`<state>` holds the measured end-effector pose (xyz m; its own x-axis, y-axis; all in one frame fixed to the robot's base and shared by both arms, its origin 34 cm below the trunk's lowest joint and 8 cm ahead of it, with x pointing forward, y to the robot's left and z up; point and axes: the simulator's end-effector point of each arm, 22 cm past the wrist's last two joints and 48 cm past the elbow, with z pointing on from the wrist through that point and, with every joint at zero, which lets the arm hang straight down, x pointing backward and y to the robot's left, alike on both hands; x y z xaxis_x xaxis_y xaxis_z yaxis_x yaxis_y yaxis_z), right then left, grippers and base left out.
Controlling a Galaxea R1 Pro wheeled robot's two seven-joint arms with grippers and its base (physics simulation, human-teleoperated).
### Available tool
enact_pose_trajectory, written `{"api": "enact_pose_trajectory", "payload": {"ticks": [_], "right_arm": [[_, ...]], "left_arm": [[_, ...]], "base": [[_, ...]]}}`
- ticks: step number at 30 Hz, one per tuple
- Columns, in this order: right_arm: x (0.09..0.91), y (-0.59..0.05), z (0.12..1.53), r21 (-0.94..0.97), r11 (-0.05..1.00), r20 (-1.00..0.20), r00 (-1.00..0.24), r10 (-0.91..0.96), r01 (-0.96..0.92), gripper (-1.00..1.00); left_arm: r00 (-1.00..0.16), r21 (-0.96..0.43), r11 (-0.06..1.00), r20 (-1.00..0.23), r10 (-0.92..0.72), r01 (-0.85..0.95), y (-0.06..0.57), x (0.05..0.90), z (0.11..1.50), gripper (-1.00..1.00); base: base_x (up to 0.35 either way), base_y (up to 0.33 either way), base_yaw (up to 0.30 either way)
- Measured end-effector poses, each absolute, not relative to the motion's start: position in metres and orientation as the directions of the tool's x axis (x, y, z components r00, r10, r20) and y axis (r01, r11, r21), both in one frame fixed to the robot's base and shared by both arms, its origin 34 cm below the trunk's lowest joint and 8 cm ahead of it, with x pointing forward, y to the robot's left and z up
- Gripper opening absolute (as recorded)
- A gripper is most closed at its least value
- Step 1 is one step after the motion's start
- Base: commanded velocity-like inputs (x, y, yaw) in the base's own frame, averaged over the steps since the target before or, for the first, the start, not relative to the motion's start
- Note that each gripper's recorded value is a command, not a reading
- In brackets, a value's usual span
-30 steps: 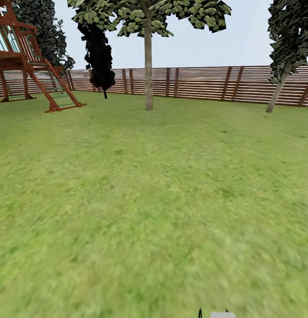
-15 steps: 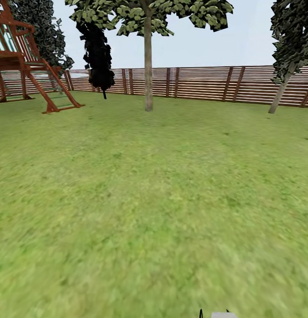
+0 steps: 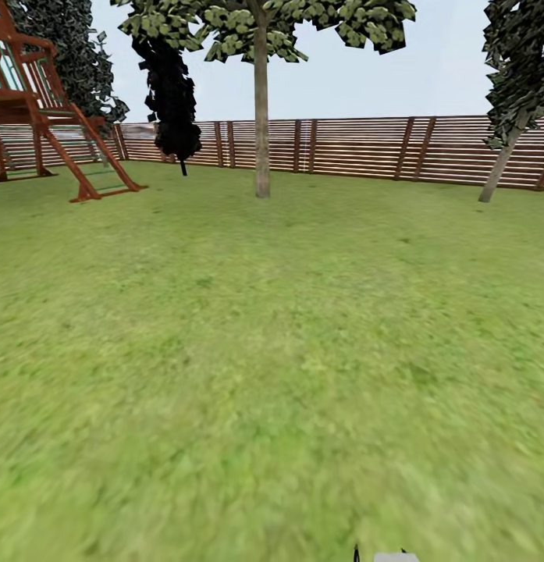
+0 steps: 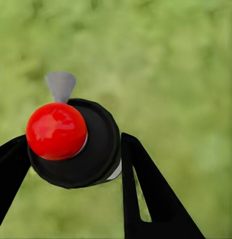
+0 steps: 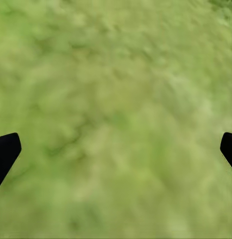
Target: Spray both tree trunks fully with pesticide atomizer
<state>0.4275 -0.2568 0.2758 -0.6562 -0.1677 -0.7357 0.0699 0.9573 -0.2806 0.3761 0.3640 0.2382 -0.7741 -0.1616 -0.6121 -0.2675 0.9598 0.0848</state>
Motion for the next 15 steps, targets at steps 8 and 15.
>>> {"api": "enact_pose_trajectory", "payload": {"ticks": [8, 15], "right_arm": [[0.4275, -0.2577, 0.2759, -0.281, 0.957, -0.736, -0.656, -0.168, 0.071, 1.00], [0.4275, -0.2574, 0.2759, -0.281, 0.957, -0.736, -0.656, -0.167, 0.071, 1.00]], "left_arm": [[-0.774, 0.084, 0.960, -0.613, -0.161, -0.266, 0.3637, 0.3764, 0.2383, -1.00], [-0.774, 0.083, 0.961, -0.613, -0.161, -0.265, 0.3634, 0.3765, 0.2383, -1.00]], "base": [[0.339, 0.000, 0.000], [0.339, 0.000, 0.000]]}}
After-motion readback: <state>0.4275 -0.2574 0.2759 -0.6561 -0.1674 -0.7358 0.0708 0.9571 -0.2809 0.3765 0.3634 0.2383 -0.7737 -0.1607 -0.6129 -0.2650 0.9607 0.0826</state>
